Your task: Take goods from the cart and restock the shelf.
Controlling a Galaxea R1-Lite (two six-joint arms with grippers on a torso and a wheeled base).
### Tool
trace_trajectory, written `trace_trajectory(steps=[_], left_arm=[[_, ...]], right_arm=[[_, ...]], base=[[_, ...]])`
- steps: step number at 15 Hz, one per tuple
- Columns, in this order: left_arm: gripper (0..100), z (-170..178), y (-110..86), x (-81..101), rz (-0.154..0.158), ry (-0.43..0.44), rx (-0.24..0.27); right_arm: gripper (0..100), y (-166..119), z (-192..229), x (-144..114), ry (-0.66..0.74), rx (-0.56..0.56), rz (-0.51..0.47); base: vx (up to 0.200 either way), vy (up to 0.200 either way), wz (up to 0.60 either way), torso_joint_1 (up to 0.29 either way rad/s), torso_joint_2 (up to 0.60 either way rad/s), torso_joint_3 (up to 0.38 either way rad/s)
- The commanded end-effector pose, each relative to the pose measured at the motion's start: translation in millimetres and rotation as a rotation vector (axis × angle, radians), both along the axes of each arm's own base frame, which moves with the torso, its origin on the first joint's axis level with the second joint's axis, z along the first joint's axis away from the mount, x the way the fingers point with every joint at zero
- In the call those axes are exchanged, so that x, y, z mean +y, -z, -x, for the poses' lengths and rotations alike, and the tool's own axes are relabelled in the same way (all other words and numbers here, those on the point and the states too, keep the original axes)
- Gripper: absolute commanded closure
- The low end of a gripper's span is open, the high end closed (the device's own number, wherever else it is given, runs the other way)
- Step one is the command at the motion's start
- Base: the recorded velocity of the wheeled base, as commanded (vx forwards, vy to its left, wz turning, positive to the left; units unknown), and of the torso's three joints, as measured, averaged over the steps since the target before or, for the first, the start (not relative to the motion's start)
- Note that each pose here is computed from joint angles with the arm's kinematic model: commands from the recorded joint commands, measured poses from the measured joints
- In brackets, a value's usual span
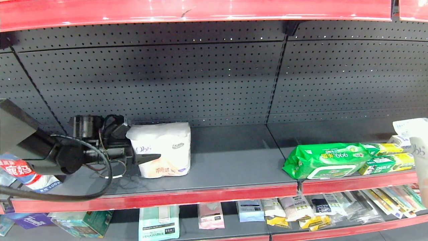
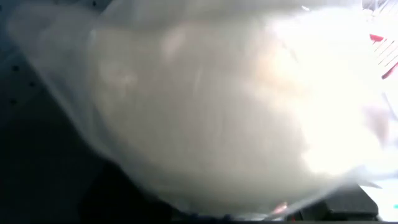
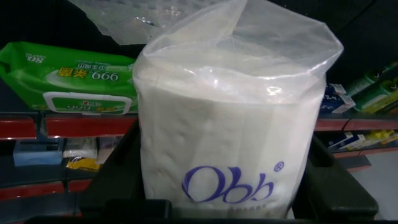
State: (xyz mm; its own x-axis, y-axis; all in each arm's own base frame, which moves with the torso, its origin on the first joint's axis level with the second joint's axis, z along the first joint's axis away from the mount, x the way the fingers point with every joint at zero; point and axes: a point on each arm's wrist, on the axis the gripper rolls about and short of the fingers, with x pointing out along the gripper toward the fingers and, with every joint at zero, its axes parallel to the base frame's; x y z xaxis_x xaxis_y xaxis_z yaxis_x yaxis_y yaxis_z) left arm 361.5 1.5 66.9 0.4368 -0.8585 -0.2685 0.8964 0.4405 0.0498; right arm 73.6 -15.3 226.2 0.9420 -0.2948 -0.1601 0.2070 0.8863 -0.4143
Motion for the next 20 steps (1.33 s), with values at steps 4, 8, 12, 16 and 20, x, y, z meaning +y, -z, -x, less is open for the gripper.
trace_trajectory(steps=[4,8,12,16,20], left_arm=[[100,28,2.9,15.0,0.014,0.000,-0.035],[100,38,16.1,20.4,0.037,0.020,-0.030],[100,33,25.1,22.1,0.037,0.019,-0.033],[100,40,22.4,20.9,0.058,0.046,-0.034],[100,44,23.5,20.4,0.054,0.036,-0.020]], right_arm=[[100,-8,-6,-1,-0.004,-0.007,0.001],[100,-10,-8,-1,-0.004,-0.007,0.001],[100,-14,-10,-1,-0.005,-0.012,0.002],[100,-15,-13,-2,-0.004,-0.007,0.002],[100,-17,-15,-2,-0.002,-0.007,0.002]], base=[[0.000,0.000,0.00,0.000,0.00,0.000],[0.000,0.000,0.00,0.000,0.00,0.000],[0.000,0.000,0.00,0.000,0.00,0.000],[0.000,0.000,0.00,0.000,0.00,0.000],[0.000,0.000,0.00,0.000,0.00,0.000]])
